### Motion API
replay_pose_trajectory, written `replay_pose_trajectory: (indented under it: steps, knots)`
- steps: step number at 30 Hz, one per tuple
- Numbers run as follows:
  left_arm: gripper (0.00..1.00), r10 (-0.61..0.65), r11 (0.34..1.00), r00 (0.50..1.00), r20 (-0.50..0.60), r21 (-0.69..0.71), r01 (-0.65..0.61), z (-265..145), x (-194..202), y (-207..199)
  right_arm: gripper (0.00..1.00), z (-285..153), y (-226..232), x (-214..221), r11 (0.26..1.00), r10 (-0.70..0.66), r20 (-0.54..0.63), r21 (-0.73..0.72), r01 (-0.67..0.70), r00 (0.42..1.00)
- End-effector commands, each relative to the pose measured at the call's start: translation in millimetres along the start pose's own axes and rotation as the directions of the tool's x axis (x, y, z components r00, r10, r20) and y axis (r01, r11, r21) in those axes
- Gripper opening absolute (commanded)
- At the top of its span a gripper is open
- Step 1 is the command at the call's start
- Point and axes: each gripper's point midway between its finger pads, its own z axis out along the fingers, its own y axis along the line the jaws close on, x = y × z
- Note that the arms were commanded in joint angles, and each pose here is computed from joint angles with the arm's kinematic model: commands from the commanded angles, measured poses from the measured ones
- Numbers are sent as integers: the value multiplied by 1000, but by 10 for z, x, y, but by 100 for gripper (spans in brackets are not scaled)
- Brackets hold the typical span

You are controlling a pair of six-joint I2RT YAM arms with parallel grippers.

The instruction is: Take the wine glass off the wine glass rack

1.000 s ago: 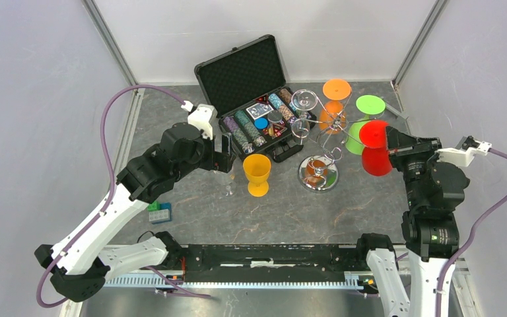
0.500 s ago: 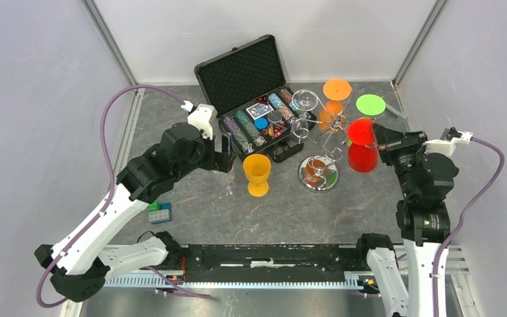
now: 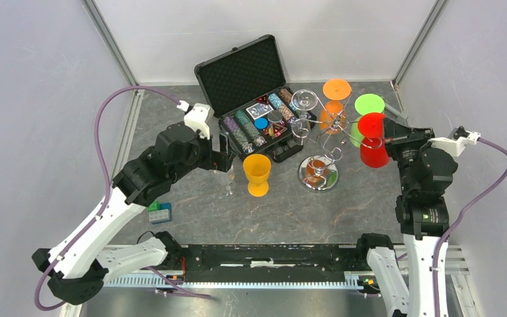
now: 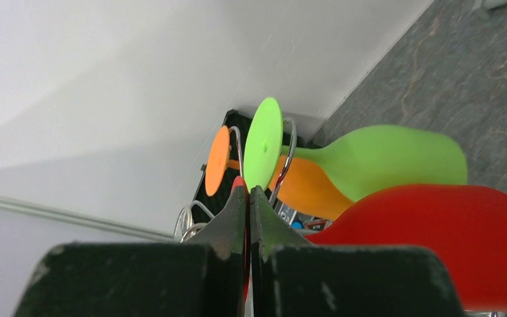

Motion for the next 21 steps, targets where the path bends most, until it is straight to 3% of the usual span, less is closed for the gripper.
replay_pose_trajectory:
  steps: [1, 7, 12, 15, 21]
  knots:
    - [100, 3, 999, 996, 88, 50, -8, -81, -191, -67, 0, -68, 151, -377, 1000, -23, 166, -15, 26, 986]
    - [100, -13, 990, 988, 155, 142, -9, -182, -287, -201, 0, -226, 174, -519, 999, -42, 213, 15, 39, 976]
    - [100, -41, 950, 973, 229, 310, -34, -347, -406, -476, 0, -480, 249, -590, 998, -66, 215, 22, 63, 974]
    - [100, -53, 888, 965, 255, 454, -71, -482, -457, -738, 0, -681, 292, -605, 998, -54, 217, 1, 56, 975]
    - [100, -77, 648, 949, 305, 739, -185, -736, -512, -1339, 0, -1055, 543, -548, 994, -12, 158, -105, 29, 987]
